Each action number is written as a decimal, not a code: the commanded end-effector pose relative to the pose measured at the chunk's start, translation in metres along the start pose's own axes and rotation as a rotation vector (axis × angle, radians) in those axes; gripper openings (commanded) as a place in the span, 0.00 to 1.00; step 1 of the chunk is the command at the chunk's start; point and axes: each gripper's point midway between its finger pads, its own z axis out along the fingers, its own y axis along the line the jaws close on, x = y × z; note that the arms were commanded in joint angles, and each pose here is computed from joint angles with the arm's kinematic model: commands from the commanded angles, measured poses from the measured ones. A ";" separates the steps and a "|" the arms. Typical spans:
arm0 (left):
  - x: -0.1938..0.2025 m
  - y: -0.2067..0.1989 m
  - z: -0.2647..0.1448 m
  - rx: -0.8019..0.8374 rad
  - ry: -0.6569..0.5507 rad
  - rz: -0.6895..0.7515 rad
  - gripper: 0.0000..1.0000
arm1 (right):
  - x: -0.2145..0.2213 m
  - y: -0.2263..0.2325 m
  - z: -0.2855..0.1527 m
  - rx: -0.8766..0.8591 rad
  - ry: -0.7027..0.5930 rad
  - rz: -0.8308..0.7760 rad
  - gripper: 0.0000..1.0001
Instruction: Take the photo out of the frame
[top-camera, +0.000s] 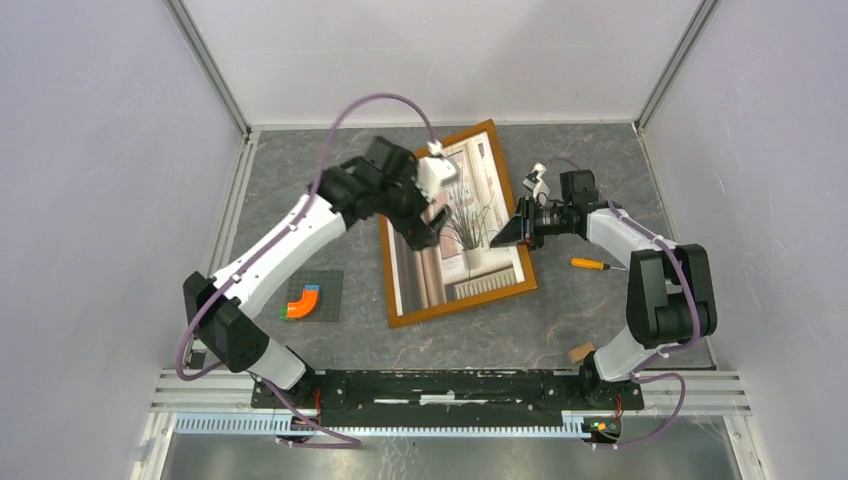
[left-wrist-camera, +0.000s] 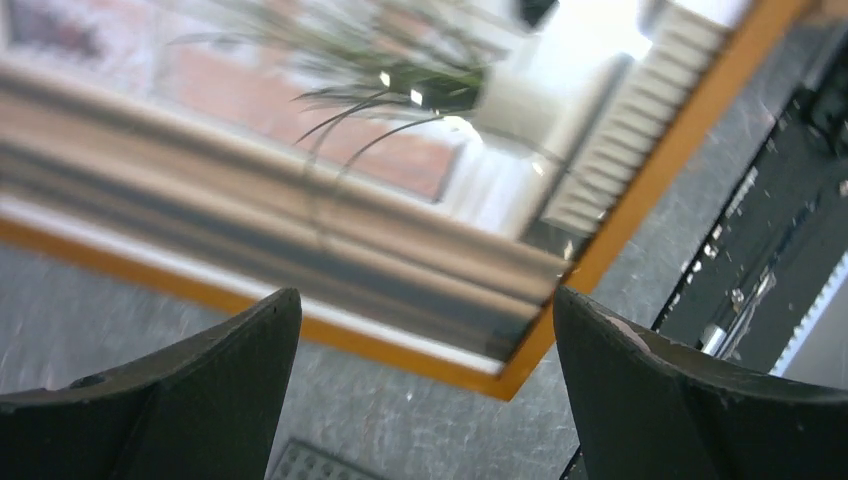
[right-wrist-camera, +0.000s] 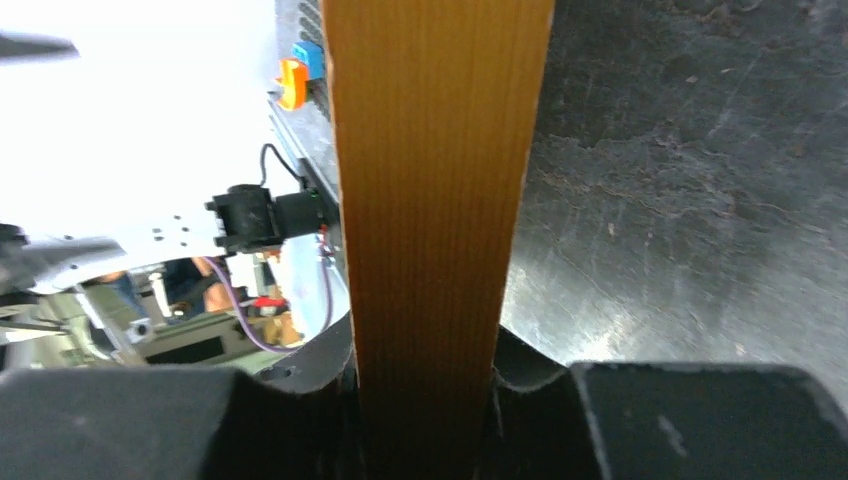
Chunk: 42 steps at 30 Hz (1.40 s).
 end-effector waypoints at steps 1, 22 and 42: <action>-0.008 0.034 -0.047 -0.057 -0.041 -0.181 1.00 | -0.043 0.013 -0.028 0.156 -0.092 -0.458 0.00; 0.007 0.207 -0.185 -0.518 -0.270 -0.642 1.00 | -0.190 0.166 -0.132 0.493 -0.443 -1.175 0.00; 0.055 0.244 -0.223 -0.628 -0.290 -0.819 1.00 | -0.115 0.137 -0.035 0.996 -0.207 -1.890 0.00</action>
